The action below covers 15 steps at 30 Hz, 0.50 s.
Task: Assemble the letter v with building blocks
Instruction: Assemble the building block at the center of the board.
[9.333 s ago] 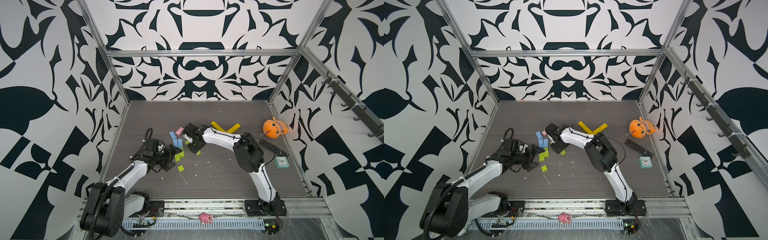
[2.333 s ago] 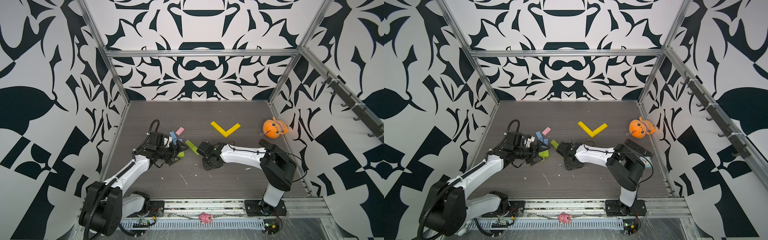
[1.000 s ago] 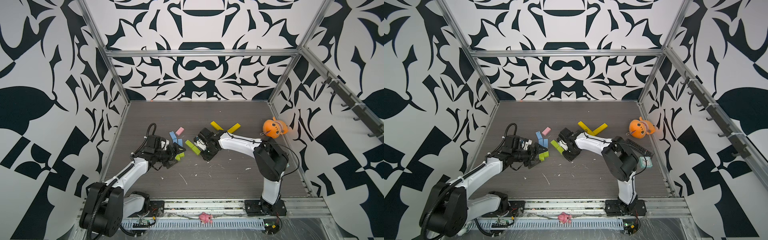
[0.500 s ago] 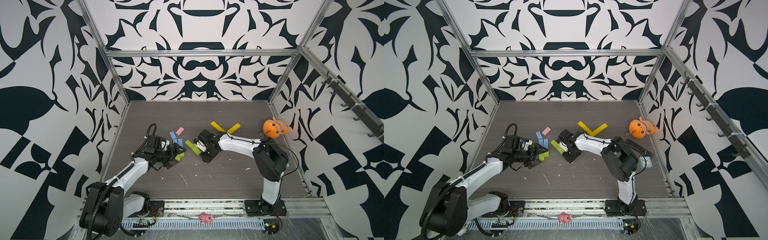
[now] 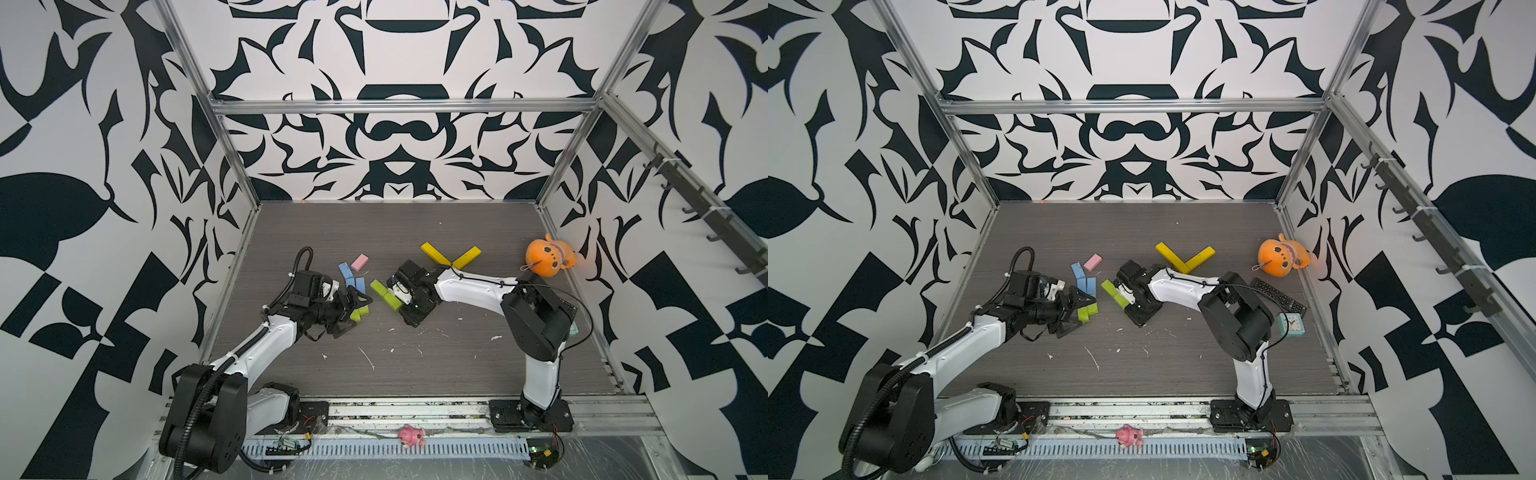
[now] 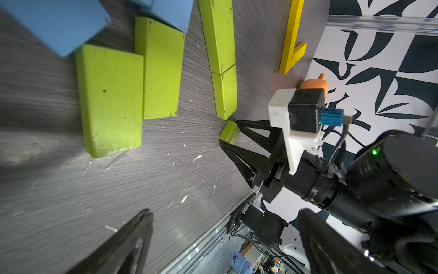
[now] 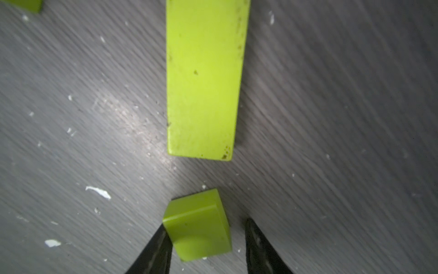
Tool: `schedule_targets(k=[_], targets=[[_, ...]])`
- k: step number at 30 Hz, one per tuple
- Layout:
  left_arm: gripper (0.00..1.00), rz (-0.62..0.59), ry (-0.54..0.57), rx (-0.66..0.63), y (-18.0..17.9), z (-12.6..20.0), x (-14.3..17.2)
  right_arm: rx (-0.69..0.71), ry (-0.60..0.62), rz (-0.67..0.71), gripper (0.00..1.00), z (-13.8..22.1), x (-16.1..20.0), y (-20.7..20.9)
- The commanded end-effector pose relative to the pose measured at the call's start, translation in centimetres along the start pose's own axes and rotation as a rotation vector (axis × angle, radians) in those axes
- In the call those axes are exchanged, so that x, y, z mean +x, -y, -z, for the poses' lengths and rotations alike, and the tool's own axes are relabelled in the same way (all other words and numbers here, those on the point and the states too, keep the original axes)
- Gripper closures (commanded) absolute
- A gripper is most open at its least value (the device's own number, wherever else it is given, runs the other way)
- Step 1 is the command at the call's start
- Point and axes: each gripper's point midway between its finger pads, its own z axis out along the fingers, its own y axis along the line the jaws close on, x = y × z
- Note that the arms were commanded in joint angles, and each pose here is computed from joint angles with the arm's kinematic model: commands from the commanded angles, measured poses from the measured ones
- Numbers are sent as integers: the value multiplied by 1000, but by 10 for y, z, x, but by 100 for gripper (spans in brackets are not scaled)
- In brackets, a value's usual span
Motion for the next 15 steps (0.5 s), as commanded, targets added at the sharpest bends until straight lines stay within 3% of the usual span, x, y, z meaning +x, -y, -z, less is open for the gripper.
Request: schedule_targets(k=[1, 5, 15], targets=[[1, 4, -8, -7, -5, 0, 3, 13, -3, 16, 54, 1, -1, -2], [1, 5, -10, -7, -6, -1, 2, 27, -2, 24, 63, 2, 0, -2], [1, 6, -8, -9, -8, 0, 4, 45, -9, 10, 69, -3, -8, 1]])
